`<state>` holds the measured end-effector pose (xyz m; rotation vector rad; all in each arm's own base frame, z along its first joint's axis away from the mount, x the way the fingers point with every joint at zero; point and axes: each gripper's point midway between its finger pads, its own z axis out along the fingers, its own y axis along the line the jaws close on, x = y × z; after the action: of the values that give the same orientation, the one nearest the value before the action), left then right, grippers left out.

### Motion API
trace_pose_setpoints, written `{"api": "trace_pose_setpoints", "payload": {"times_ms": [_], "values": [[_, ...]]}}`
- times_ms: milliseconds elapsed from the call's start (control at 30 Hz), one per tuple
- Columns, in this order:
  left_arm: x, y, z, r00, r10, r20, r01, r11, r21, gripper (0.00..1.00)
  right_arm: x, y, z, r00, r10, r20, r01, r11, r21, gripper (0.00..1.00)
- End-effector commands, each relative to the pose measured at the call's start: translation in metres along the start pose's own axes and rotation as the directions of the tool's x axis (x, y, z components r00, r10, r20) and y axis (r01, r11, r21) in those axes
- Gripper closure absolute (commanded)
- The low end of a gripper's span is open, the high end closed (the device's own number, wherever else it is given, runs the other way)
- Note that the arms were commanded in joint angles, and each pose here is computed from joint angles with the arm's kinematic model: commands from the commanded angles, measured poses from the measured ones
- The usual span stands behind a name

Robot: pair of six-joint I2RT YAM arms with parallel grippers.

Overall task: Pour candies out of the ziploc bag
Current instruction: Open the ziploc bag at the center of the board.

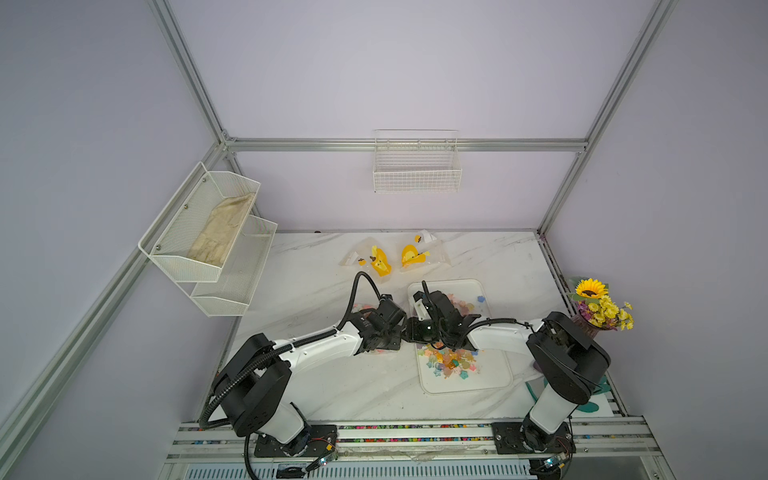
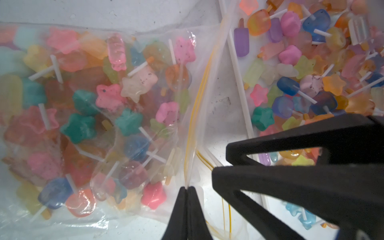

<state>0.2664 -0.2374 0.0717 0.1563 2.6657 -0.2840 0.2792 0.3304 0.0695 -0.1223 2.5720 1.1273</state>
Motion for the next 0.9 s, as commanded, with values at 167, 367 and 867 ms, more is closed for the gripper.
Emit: {"api": "trace_pose_setpoints", "payload": {"times_ms": [167,367,867], "values": [[-0.008,-0.003,-0.003,1.000,0.002,0.016,-0.002,1.000,0.006,1.00,-0.003,0.003,0.004,1.000,-0.028,0.006,0.028,0.999,-0.024,0.70],[-0.009,-0.002,-0.006,1.000,0.000,0.016,0.000,1.000,0.004,1.00,-0.006,0.003,0.016,0.999,-0.043,-0.005,0.043,0.999,-0.032,0.74],[-0.011,0.007,-0.015,0.999,-0.015,0.045,0.017,1.000,-0.027,1.00,-0.021,-0.013,0.026,0.999,0.024,0.036,-0.026,0.997,0.066,1.00]]}}
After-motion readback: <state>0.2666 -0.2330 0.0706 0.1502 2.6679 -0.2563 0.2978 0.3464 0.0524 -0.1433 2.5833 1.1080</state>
